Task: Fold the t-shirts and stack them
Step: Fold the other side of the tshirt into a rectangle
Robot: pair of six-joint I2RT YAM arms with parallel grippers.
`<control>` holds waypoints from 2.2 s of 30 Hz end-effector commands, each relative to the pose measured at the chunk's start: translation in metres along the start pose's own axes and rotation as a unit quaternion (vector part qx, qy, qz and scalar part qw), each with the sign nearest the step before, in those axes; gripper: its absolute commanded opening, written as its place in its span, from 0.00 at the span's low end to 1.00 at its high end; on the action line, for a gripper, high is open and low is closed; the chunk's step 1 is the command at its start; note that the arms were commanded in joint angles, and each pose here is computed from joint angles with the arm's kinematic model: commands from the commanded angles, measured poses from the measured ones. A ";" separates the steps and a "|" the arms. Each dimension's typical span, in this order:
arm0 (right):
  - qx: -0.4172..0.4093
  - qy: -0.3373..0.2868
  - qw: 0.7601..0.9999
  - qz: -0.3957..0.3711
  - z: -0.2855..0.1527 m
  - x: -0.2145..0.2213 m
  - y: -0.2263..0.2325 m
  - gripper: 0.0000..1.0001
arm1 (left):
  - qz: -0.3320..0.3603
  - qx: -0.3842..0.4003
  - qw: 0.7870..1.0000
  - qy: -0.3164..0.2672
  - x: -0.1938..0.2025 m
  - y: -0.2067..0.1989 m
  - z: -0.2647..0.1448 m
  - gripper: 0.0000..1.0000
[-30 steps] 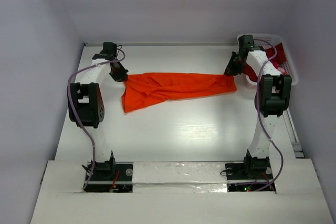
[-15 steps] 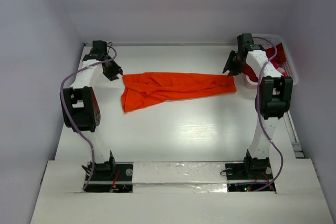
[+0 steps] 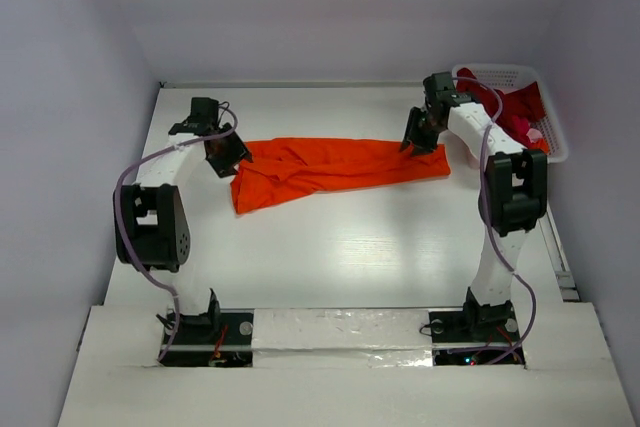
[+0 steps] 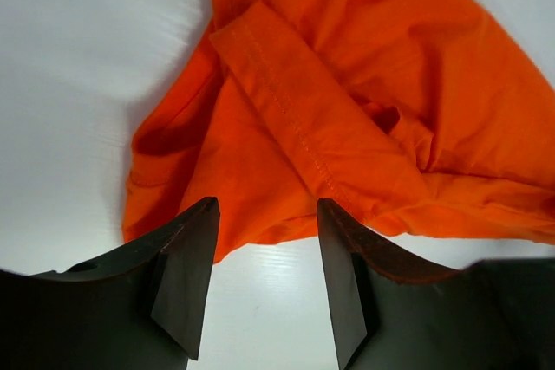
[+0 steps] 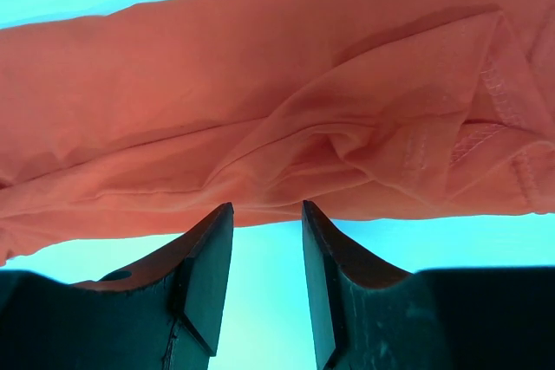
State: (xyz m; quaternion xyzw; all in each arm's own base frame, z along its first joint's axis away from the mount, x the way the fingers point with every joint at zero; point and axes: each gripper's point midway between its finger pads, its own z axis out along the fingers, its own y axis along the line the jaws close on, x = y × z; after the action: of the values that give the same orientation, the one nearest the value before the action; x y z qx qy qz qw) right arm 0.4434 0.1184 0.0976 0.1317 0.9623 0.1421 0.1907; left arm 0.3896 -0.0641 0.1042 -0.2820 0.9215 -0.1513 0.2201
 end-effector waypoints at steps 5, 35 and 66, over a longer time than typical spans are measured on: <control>-0.020 -0.007 1.000 0.004 0.002 -0.012 0.011 0.43 | 0.014 0.037 0.998 0.046 0.020 -0.031 0.034 0.44; -0.023 -0.007 1.000 -0.003 0.003 -0.017 0.024 0.43 | 0.059 0.043 0.997 0.034 0.005 -0.079 -0.012 0.43; -0.018 -0.016 1.000 -0.005 -0.004 -0.019 0.022 0.44 | 0.070 0.003 0.994 0.079 0.067 -0.058 0.031 0.41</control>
State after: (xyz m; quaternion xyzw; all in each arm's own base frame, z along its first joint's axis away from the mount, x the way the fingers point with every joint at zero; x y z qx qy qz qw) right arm 0.4574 0.1290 0.0933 0.1287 0.9623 0.1522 0.1852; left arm 0.3765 -0.1546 0.0687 -0.2005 0.9579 -0.1529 0.1372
